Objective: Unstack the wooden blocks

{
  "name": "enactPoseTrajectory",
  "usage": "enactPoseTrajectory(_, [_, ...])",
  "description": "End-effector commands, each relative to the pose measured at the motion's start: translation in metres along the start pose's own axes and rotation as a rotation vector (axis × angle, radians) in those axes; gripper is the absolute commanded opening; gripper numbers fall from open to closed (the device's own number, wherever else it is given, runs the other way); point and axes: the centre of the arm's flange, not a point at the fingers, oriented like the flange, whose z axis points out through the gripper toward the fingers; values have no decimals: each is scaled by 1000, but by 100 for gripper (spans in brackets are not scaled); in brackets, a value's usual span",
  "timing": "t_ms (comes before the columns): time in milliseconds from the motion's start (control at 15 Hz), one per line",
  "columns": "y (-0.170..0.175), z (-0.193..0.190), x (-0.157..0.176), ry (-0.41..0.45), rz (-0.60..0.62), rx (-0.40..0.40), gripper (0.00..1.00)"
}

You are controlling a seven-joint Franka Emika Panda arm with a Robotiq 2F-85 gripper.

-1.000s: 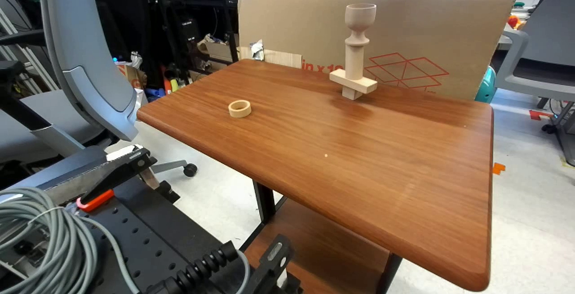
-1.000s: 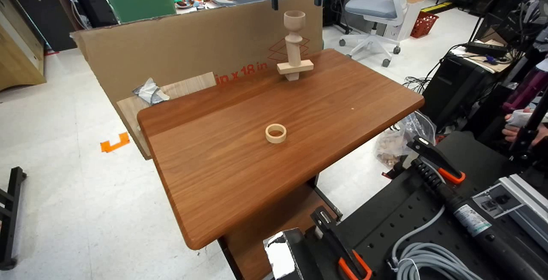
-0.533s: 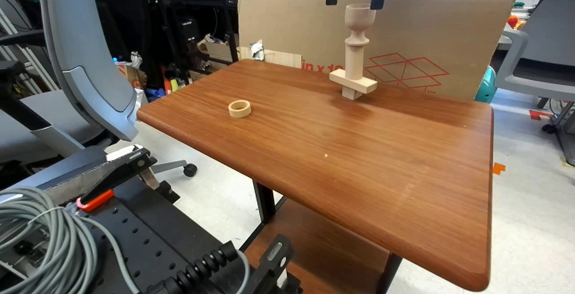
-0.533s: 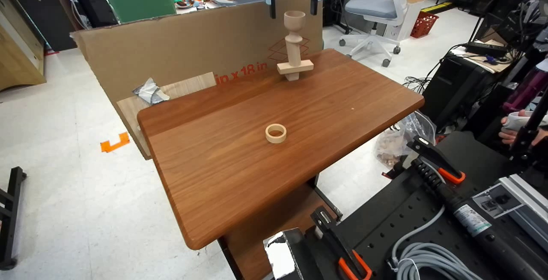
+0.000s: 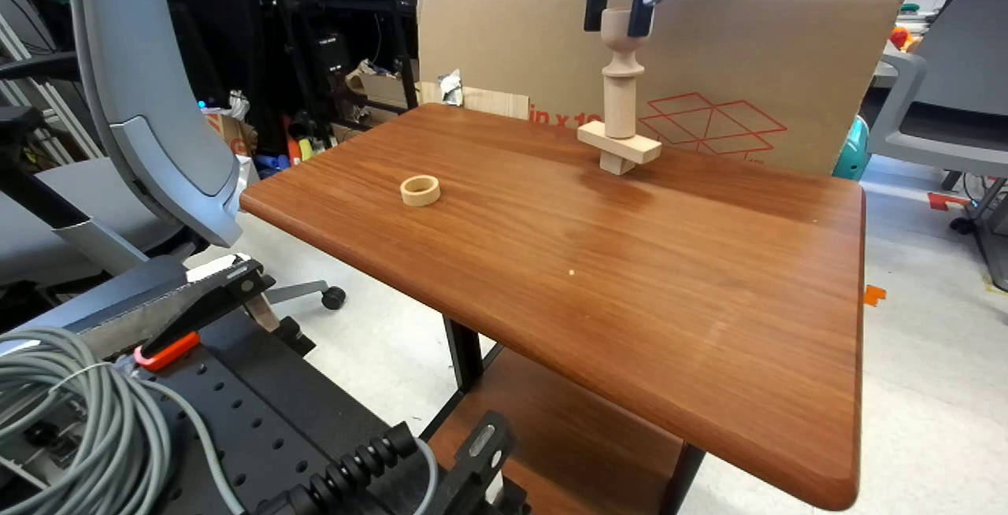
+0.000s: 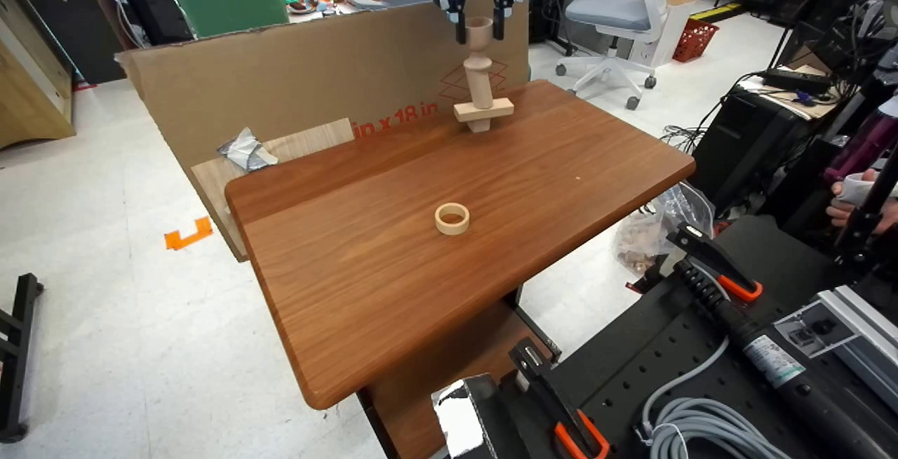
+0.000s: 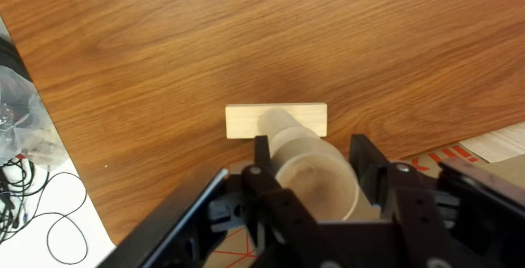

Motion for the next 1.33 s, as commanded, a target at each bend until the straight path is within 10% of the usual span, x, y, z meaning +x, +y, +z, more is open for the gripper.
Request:
enactPoseTrajectory(0, [2, -15, 7, 1, -14, 5, 26])
enactPoseTrajectory(600, [-41, -41, -38, 28, -166, 62, 26])
enactPoseTrajectory(1267, [-117, 61, -88, -158, -336, -7, 26])
